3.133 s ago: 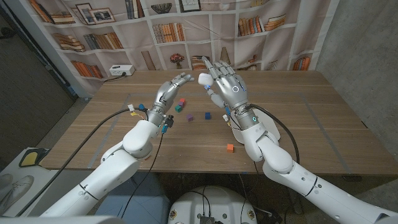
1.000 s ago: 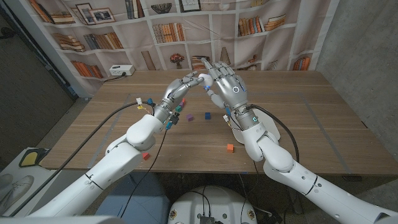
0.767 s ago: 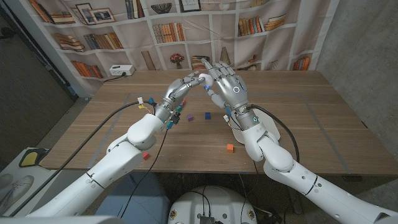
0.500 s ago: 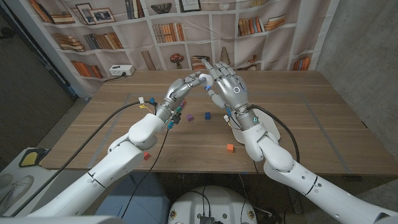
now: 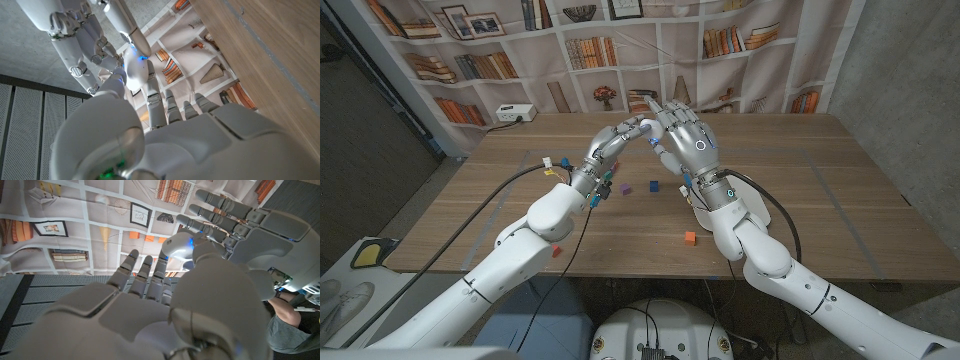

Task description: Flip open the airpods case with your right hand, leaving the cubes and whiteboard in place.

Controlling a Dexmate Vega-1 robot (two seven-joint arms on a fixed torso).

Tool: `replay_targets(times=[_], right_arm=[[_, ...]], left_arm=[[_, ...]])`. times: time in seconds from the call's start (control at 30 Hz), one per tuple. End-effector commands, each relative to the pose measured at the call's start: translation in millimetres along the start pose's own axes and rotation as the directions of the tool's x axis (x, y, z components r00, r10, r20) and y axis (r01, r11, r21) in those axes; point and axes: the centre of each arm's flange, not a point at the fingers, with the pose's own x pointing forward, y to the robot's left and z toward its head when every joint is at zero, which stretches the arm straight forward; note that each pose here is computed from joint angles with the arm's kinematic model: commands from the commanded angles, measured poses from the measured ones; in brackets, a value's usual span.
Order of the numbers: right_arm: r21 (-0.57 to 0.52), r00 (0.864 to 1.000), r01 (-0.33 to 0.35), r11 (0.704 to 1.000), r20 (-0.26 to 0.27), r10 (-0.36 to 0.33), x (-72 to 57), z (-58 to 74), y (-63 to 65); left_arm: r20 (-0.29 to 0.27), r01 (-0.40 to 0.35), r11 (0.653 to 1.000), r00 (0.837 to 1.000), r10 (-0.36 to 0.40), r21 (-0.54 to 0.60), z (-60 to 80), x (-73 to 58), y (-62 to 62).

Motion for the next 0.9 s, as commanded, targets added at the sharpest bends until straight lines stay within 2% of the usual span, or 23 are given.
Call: replay_targets(times=[0.03,0.3,0.57,0.9], right_arm=[[-0.003,1.000,0.004,1.000,-0.001,-0.004,0.1,2.1,-2.4],[-0.007,1.000,0.006,1.000,0.000,-0.006,-1.6,2.3,-5.5],[0.005,1.000,0.003,1.000,0.007,-0.003,-3.2,3.7,-6.9],[0.011,1.000,0.002,1.000,-0.006,-0.002,-6.0,3.3,-8.3]], left_arm=[[-0.019,0.010,1.000,1.000,-0.010,0.018,1.1,-2.2,-0.8],[-0.020,0.025,1.000,1.000,-0.024,0.014,1.9,-1.6,-1.9],[0.002,-0.001,1.000,1.000,0.001,-0.026,2.0,-0.6,-4.4],[-0.003,-0.007,0.999,1.000,0.007,-0.035,0.3,-2.2,-9.0]])
